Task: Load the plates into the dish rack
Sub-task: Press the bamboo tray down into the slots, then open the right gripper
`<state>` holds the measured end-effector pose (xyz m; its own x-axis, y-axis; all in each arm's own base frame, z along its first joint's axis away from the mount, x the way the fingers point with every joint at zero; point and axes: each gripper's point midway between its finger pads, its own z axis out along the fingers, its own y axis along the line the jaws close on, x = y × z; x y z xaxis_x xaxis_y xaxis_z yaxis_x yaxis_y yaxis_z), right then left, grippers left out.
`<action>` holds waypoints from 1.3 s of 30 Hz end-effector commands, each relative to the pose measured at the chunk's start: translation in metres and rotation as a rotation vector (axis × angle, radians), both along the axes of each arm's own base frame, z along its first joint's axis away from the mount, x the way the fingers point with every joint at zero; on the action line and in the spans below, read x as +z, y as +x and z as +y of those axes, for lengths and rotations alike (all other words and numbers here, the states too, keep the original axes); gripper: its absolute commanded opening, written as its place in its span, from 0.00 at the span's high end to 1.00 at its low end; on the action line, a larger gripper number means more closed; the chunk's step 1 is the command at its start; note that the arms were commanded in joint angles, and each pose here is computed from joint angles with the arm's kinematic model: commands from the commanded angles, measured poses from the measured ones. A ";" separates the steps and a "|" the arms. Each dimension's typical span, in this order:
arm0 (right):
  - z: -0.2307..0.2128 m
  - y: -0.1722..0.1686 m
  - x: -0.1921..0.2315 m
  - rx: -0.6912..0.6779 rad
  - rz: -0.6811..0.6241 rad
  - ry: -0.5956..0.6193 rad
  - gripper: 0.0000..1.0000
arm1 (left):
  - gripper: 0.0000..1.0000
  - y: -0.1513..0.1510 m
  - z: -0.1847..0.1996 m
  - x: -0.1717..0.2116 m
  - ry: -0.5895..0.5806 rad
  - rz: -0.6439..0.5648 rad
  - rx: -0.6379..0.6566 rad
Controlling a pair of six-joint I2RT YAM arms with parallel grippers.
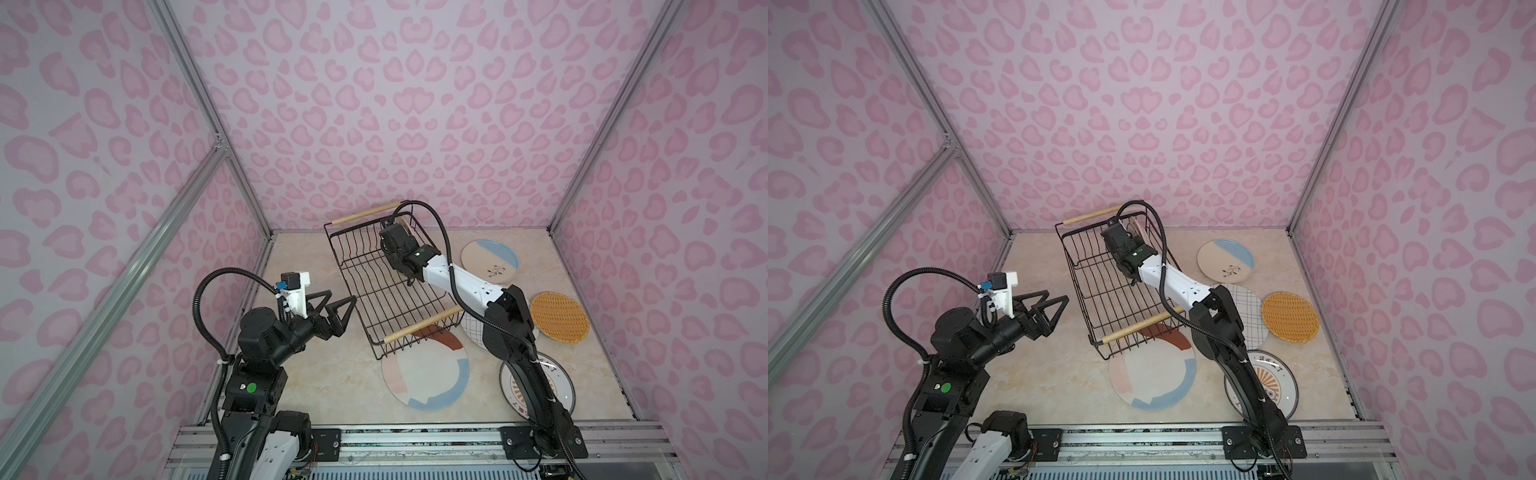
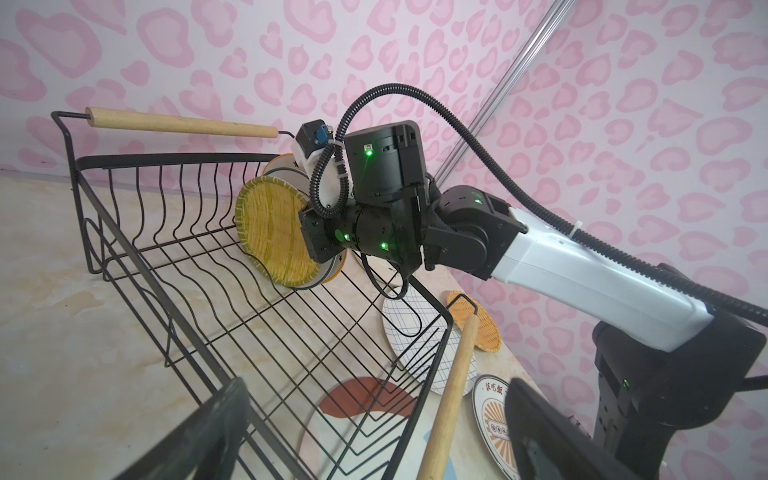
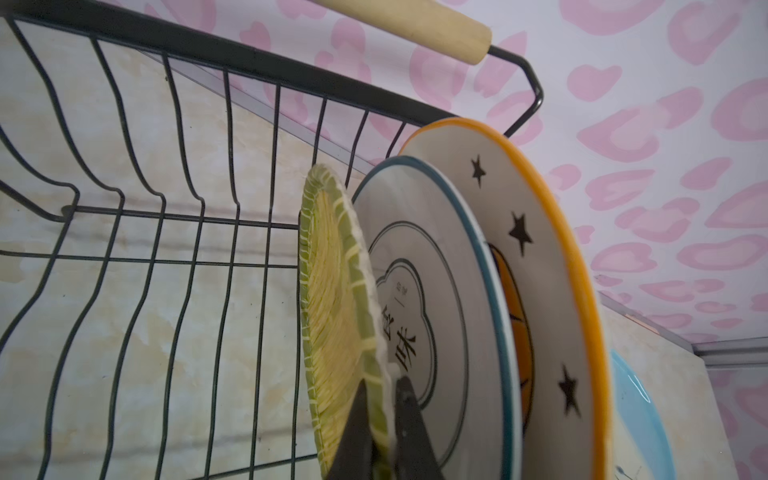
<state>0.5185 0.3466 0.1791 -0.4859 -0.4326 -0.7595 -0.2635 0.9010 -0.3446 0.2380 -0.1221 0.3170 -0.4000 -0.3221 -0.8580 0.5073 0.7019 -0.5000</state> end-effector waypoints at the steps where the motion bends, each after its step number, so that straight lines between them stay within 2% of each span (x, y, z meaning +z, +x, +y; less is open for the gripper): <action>1: 0.004 0.004 -0.003 -0.008 -0.010 0.026 1.00 | 0.03 -0.001 -0.003 0.008 -0.007 -0.042 -0.021; 10: 0.003 0.004 -0.007 -0.011 0.004 0.031 1.00 | 0.03 -0.008 -0.011 0.012 -0.022 -0.057 -0.087; 22: 0.001 0.004 -0.005 -0.016 0.008 0.047 0.78 | 0.03 -0.007 -0.011 0.012 -0.021 -0.058 -0.085; 39: 0.005 -0.001 0.019 0.002 -0.017 0.070 0.70 | 0.03 -0.006 -0.010 0.012 -0.023 -0.055 -0.080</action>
<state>0.5190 0.3484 0.1912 -0.4829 -0.3843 -0.7869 -0.2564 0.9212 -0.2925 0.2319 -0.1308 0.3235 -0.4027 -0.3119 -0.8605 0.5662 0.6538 -0.5020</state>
